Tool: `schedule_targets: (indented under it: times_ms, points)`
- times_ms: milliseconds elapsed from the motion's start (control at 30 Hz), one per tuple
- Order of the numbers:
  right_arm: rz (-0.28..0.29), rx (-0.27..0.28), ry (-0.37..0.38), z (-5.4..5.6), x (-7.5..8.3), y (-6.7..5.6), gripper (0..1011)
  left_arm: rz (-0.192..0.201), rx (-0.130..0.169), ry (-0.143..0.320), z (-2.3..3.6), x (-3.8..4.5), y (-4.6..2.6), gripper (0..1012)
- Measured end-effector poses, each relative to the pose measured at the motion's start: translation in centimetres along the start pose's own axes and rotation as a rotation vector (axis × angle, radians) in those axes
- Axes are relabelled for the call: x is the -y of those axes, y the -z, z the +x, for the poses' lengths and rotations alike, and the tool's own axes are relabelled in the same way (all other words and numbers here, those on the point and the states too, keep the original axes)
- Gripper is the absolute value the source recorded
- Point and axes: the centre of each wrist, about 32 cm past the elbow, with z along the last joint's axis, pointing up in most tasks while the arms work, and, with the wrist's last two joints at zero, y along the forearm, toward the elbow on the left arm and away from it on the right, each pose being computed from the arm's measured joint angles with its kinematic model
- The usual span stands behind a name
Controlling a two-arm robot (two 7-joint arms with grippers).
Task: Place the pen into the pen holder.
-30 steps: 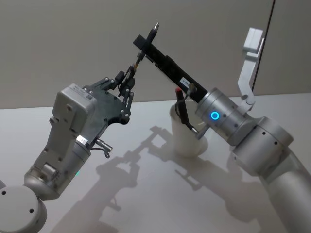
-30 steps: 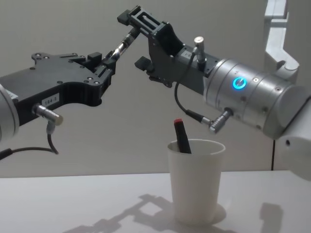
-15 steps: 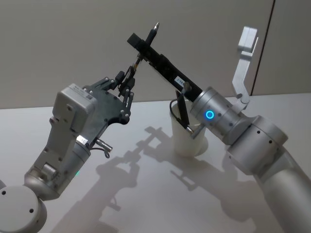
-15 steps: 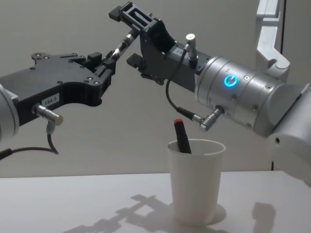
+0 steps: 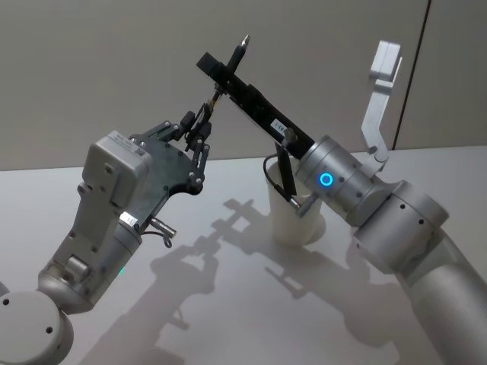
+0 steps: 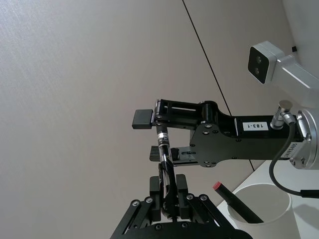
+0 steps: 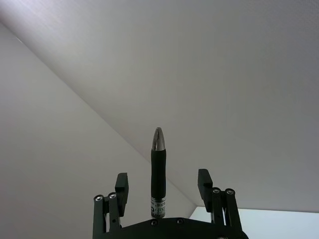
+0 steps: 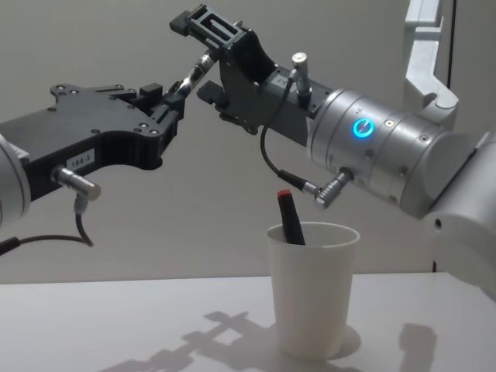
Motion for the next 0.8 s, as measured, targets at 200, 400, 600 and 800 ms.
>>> schedule_targets:
  times_ms: [200,400,600,800]
  points:
    - [-0.001,0.001,0.000,-0.01,-0.03,0.02,747,0.000,0.000,0.000,0.00,0.00,0.00,189]
    - [-0.001,0.002,-0.001,-0.03,-0.05,0.01,565,0.000,0.000,0.000,0.00,0.00,0.00,190]
    - [-0.001,0.002,-0.001,-0.04,-0.07,0.02,357,0.000,0.000,0.000,0.00,0.00,0.00,189]
    - [-0.001,0.002,-0.002,-0.04,-0.08,0.03,161,0.000,0.000,0.000,0.00,0.00,0.00,190]
